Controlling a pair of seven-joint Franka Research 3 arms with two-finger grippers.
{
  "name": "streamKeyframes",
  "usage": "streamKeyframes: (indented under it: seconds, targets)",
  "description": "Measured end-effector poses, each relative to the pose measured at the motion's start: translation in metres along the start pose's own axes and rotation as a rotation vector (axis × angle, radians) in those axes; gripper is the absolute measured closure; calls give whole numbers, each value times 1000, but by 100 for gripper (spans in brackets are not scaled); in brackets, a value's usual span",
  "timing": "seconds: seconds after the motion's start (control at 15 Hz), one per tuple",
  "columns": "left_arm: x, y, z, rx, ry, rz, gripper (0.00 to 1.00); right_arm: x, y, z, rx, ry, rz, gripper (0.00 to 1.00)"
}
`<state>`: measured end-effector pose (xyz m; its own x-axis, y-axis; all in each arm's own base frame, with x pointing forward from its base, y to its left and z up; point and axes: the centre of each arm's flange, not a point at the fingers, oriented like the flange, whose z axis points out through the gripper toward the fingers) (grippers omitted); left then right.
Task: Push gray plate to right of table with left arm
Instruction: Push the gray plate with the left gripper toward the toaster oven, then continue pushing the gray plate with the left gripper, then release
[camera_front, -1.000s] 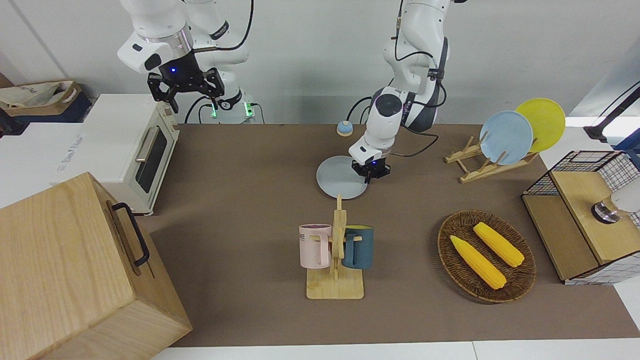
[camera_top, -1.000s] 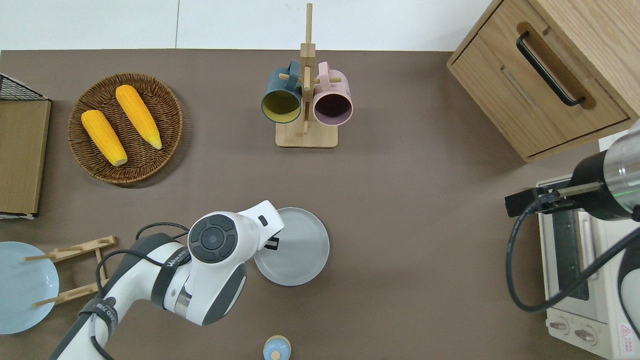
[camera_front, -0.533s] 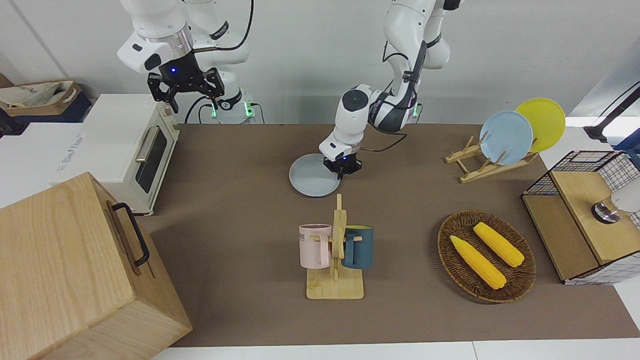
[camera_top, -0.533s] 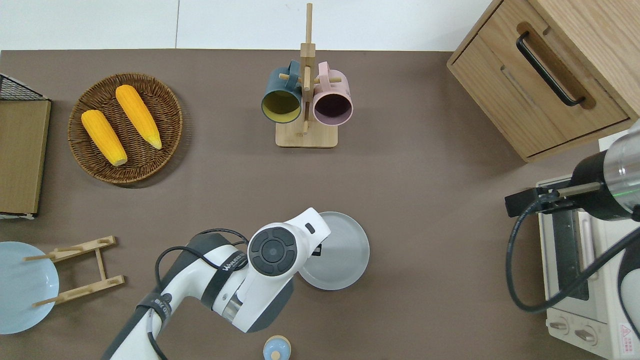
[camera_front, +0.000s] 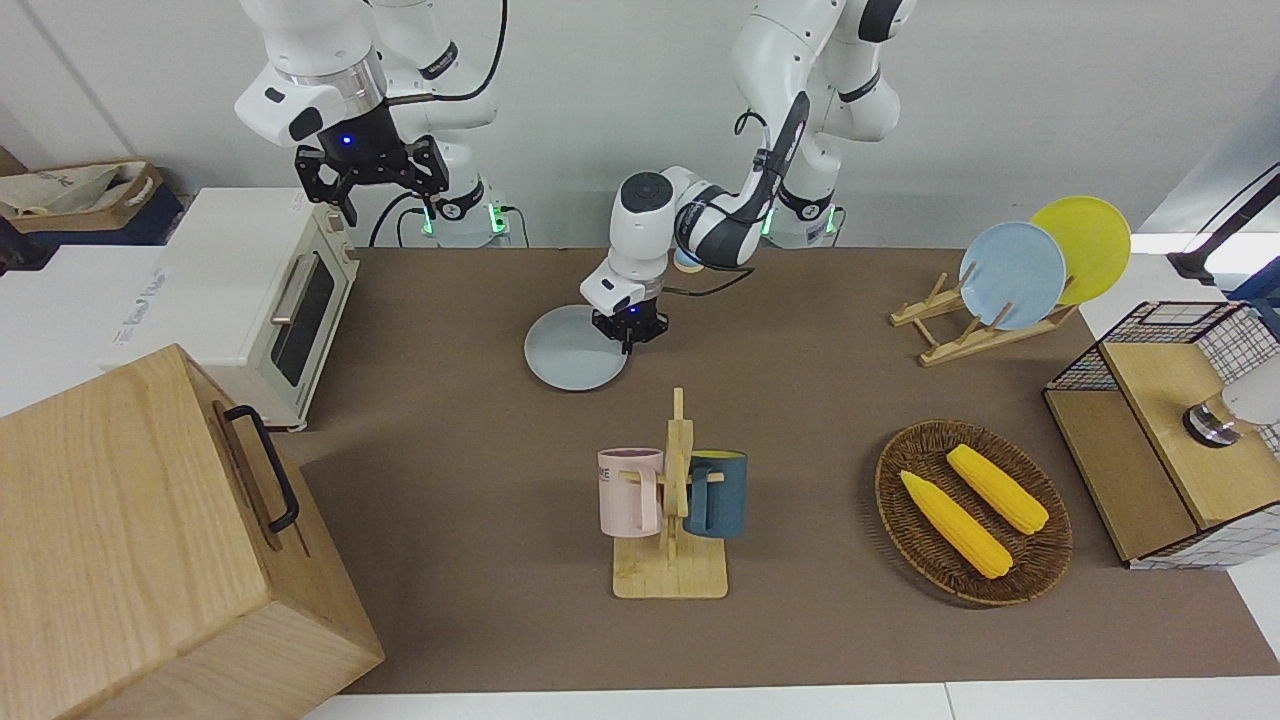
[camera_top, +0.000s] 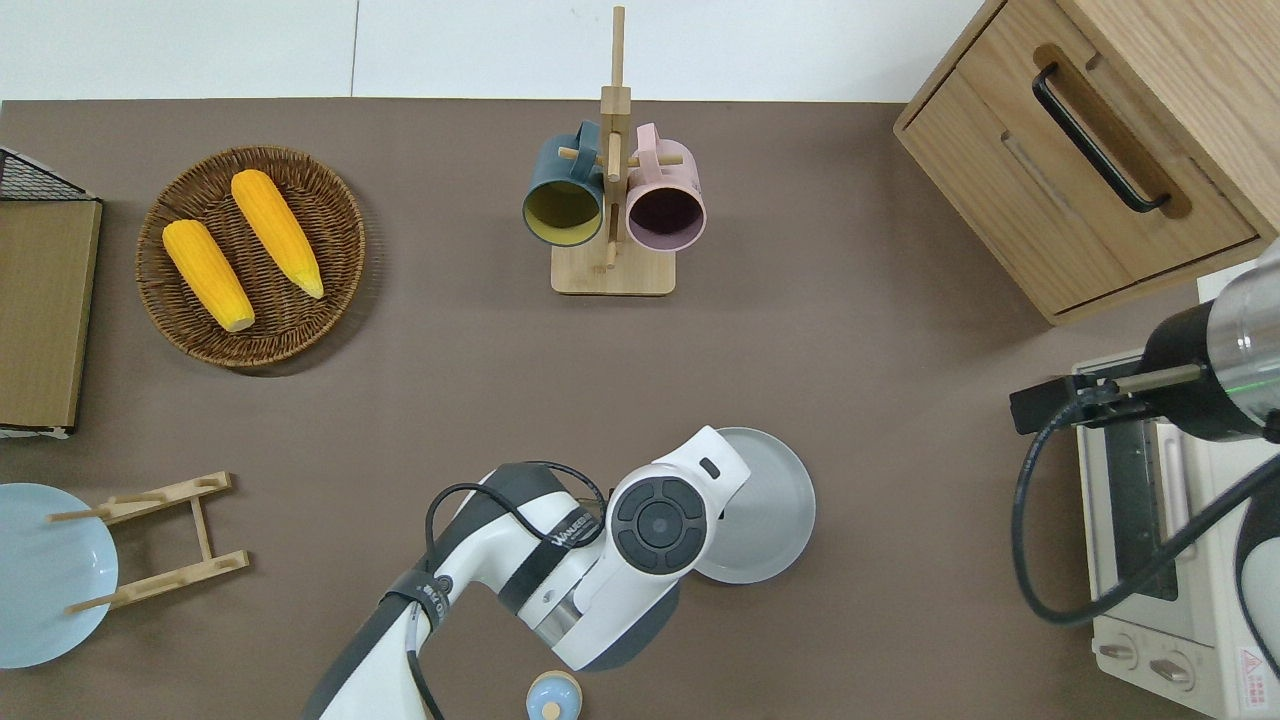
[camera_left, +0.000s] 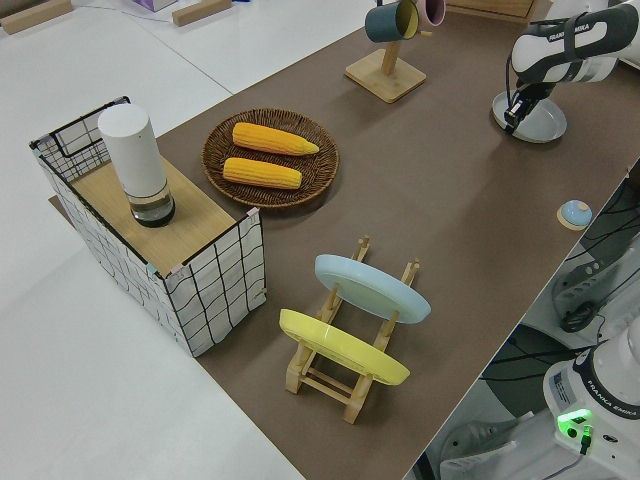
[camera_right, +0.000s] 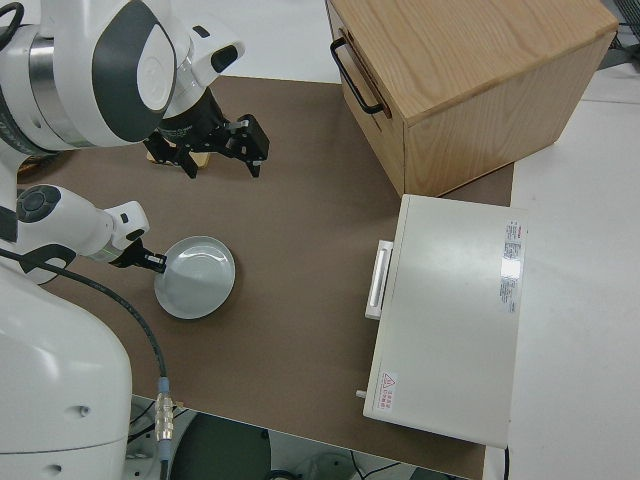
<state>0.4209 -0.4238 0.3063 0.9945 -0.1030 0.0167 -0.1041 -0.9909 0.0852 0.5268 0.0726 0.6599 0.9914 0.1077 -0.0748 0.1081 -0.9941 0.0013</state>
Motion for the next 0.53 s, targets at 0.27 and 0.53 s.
streamKeyframes:
  seconds: [0.27,0.53]
  targets:
    - [-1,30,2,-13,12,-13,96,0,0,0,0,0,0,1]
    - [-3,52,5,-21,19,-19,96,0,0,0,0,0,0,1]
